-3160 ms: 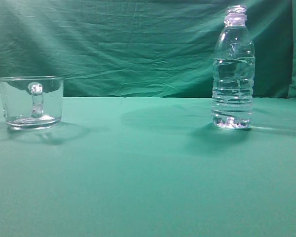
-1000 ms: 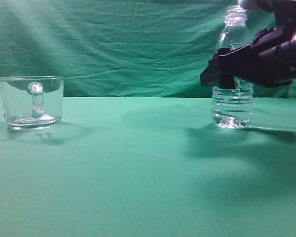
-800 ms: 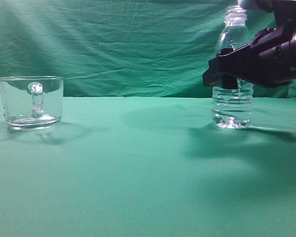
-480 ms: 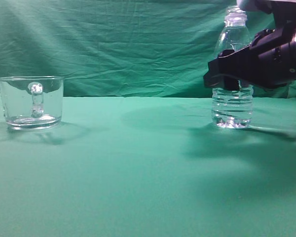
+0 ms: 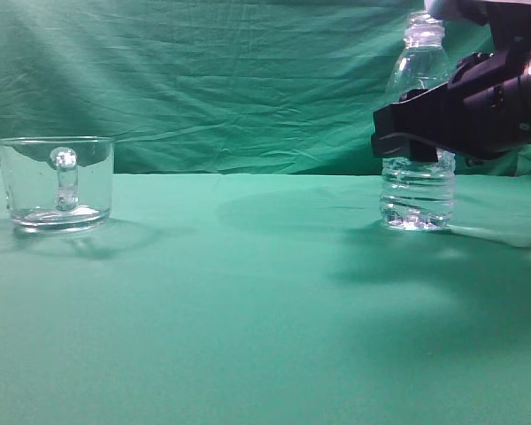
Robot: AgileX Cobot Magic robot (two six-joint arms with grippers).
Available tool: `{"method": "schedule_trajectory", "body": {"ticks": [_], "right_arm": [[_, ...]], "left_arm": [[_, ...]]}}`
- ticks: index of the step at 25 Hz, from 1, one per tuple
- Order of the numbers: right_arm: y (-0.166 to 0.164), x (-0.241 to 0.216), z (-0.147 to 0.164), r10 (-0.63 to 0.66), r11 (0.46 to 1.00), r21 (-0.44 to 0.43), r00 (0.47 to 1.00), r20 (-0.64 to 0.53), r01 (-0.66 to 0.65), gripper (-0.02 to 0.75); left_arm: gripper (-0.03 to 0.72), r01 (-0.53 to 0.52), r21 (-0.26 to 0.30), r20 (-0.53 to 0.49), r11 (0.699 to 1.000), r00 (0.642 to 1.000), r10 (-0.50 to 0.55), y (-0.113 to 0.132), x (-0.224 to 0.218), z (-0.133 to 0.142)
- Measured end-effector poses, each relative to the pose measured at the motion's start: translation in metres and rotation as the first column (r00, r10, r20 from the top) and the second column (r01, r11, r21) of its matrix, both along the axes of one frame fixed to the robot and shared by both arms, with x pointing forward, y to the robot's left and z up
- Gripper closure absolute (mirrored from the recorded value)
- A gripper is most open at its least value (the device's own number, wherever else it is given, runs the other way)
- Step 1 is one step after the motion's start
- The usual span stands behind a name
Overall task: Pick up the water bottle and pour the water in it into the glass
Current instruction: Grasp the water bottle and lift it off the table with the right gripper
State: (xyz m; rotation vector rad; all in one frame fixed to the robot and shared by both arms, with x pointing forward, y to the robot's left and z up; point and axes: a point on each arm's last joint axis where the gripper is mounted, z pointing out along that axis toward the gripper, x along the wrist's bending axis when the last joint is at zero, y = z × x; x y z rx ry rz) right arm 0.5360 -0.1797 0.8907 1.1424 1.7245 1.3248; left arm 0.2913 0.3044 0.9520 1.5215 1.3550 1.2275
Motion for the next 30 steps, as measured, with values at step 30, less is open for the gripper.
{"method": "schedule_trajectory", "body": {"ticks": [30], "right_arm": [[0.008,0.004,0.081,0.143,0.955,-0.255,0.988,-0.065,-0.155,0.414]], "left_arm": [[0.688,0.000,0.000,0.000,1.000,1.000,0.000,0.000,0.000,0.000]]}}
